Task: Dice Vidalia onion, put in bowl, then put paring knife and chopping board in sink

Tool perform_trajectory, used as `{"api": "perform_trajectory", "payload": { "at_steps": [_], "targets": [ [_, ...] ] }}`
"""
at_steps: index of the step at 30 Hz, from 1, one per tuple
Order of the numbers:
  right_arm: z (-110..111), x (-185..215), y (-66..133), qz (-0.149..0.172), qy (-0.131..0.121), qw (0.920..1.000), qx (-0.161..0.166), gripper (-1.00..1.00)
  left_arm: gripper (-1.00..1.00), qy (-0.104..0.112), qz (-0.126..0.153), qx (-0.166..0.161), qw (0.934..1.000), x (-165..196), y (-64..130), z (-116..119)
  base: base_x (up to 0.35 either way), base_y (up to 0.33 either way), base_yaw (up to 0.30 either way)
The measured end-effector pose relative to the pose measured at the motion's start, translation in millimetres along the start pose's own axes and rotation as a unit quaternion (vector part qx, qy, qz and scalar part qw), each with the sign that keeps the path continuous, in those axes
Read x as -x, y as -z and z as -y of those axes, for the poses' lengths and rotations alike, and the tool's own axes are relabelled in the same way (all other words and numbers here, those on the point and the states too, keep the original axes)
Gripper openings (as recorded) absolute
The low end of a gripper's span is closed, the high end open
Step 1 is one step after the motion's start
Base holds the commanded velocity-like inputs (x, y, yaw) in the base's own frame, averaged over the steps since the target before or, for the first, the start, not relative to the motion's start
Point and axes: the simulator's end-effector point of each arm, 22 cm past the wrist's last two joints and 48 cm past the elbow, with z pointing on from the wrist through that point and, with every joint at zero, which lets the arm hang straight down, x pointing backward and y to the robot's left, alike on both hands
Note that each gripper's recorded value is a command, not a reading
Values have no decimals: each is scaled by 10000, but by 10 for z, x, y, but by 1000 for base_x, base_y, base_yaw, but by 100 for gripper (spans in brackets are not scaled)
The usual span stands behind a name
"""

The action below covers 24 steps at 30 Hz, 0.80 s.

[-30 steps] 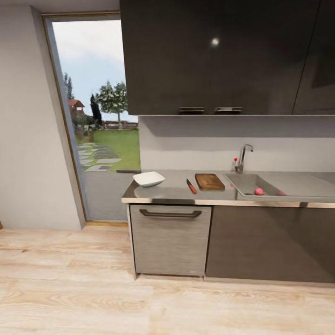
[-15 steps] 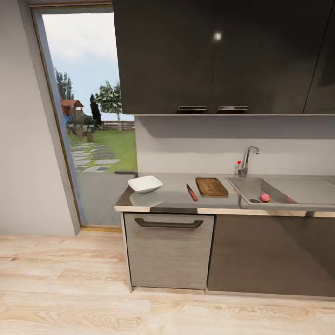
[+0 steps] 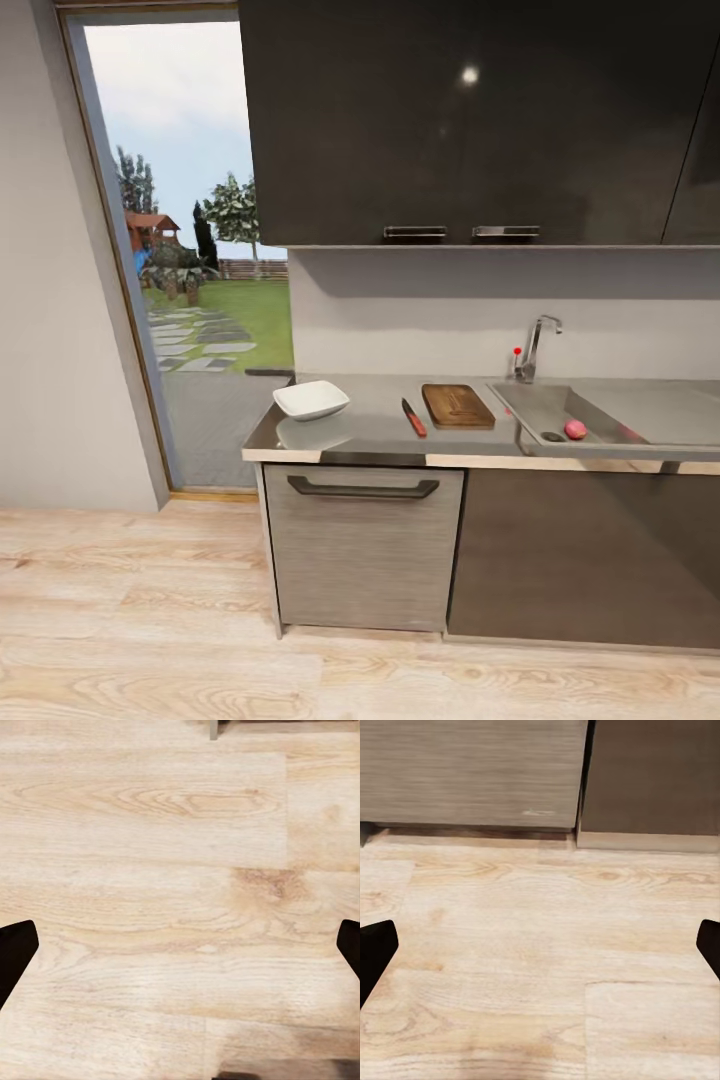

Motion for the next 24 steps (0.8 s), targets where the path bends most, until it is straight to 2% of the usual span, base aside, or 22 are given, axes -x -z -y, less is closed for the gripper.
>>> {"api": "perform_trajectory", "payload": {
  "at_steps": [20, 24],
  "targets": [
    [12, -2, -1, -13, -13, 10000, -16, 100, 100, 6, -12, 3, 10000, -11, 2, -1, 0, 0, 0],
    [74, 121, -31, 92, -17, 9999, -145, 100, 100, 5, -47, 0, 10000, -44, 8, 3, 0, 0, 0]
  ]
}}
